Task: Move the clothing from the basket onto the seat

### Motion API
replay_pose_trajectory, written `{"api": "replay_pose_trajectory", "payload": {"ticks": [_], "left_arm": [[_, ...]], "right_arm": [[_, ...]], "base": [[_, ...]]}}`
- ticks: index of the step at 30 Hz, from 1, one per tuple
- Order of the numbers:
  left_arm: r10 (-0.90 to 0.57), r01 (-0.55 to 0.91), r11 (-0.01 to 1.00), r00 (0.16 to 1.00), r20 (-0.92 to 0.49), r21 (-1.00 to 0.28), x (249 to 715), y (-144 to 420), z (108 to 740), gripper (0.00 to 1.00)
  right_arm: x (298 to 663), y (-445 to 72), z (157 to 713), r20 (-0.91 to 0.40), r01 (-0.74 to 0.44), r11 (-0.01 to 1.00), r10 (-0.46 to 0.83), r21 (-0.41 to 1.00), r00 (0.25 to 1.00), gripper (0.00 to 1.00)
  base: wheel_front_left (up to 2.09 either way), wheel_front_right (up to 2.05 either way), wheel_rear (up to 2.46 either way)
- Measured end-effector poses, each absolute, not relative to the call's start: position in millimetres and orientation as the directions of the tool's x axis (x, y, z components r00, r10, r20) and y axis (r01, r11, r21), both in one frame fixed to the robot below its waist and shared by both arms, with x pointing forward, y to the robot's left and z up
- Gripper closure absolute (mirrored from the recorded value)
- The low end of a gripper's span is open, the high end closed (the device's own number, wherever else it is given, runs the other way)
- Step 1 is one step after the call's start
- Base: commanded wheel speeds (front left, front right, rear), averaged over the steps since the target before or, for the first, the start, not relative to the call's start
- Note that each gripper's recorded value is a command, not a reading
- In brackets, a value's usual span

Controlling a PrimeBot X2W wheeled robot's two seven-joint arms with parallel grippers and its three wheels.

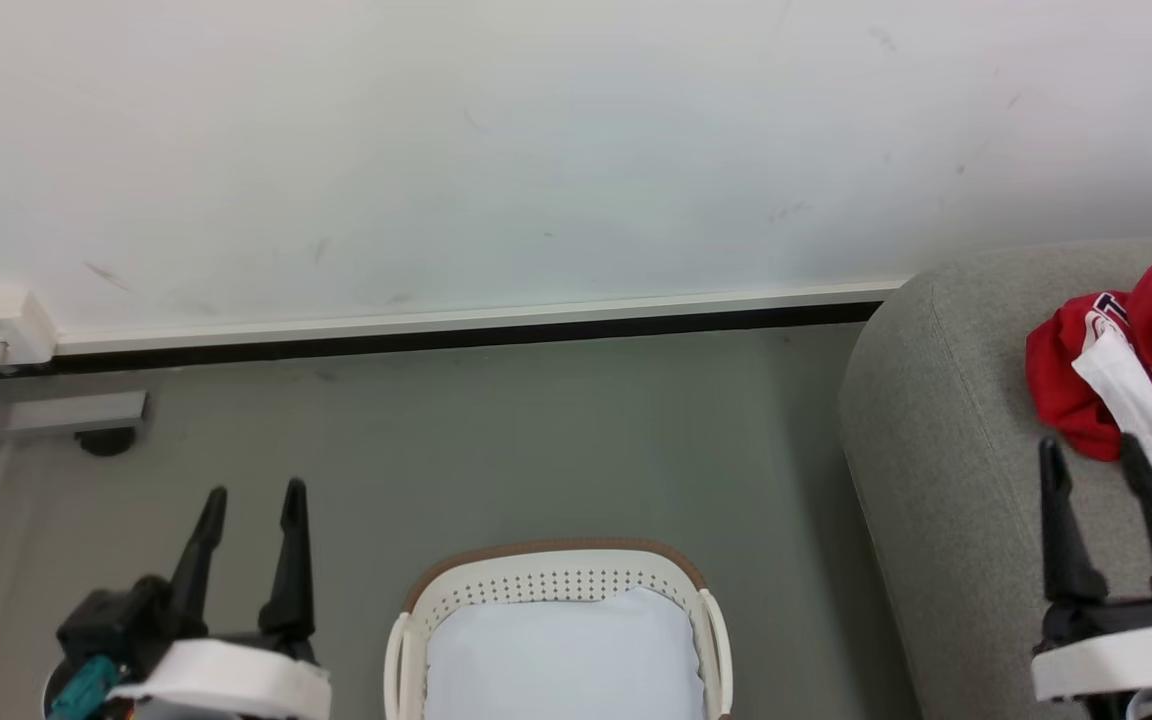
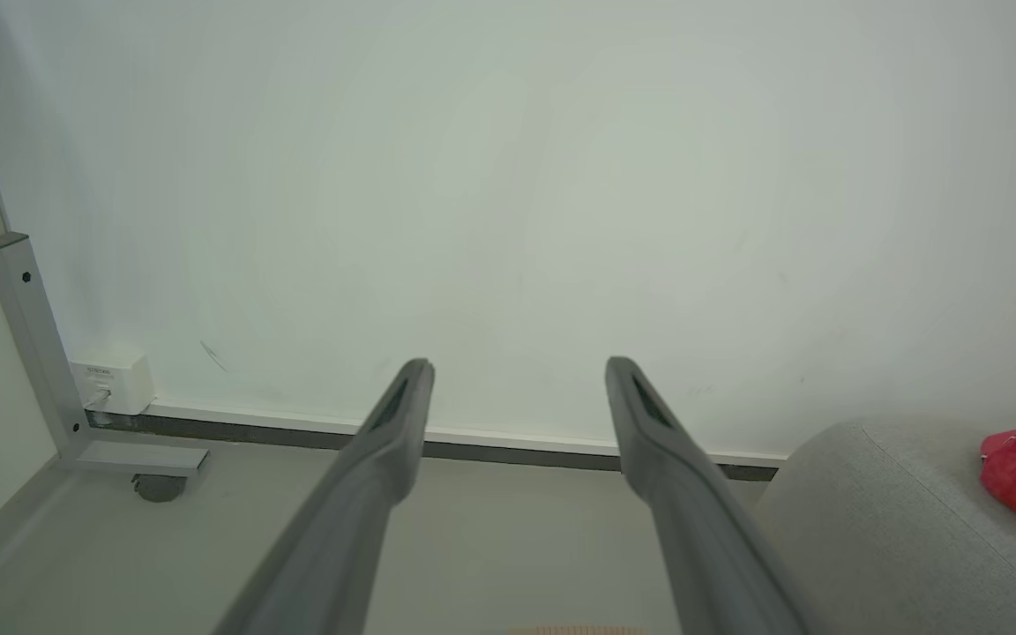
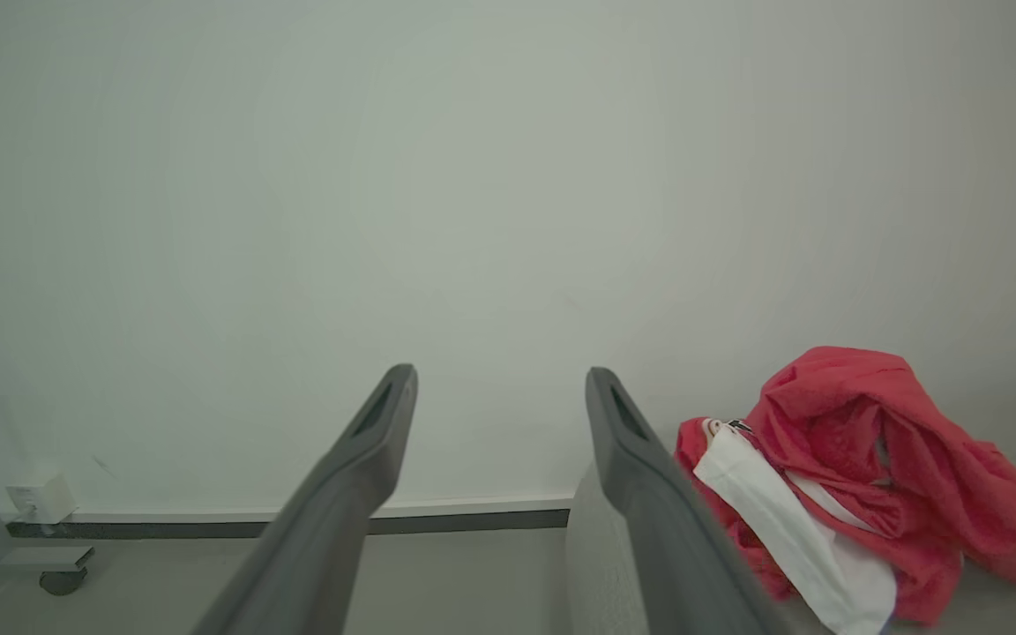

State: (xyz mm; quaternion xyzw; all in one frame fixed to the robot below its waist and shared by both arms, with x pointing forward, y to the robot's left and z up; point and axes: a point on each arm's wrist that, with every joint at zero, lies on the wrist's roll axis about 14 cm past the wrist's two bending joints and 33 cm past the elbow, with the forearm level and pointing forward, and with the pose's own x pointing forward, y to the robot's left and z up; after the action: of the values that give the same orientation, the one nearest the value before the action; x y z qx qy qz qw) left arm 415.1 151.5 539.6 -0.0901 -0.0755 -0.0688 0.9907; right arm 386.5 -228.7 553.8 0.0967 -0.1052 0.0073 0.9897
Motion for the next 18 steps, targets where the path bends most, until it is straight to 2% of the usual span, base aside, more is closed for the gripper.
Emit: {"api": "replay_pose_trajectory", "payload": {"ticks": [8, 18], "left_arm": [[-0.123, 0.138, 0.973, 0.988, 0.095, -0.183, 398.4, 152.0, 511.0, 0.00], [-0.124, 0.132, 0.979, 0.990, 0.062, -0.154, 394.0, 151.4, 498.4, 0.00]], "right_arm": [[368.9, -213.6, 537.1, 0.183, -0.004, 0.965, -0.045, 0.263, 0.982, 0.00], [369.4, -185.3, 510.8, 0.101, -0.054, 0.967, 0.030, 0.247, 0.994, 0.00]], "base": [[0.00, 0.00, 0.00], [0.00, 0.00, 0.00]]}}
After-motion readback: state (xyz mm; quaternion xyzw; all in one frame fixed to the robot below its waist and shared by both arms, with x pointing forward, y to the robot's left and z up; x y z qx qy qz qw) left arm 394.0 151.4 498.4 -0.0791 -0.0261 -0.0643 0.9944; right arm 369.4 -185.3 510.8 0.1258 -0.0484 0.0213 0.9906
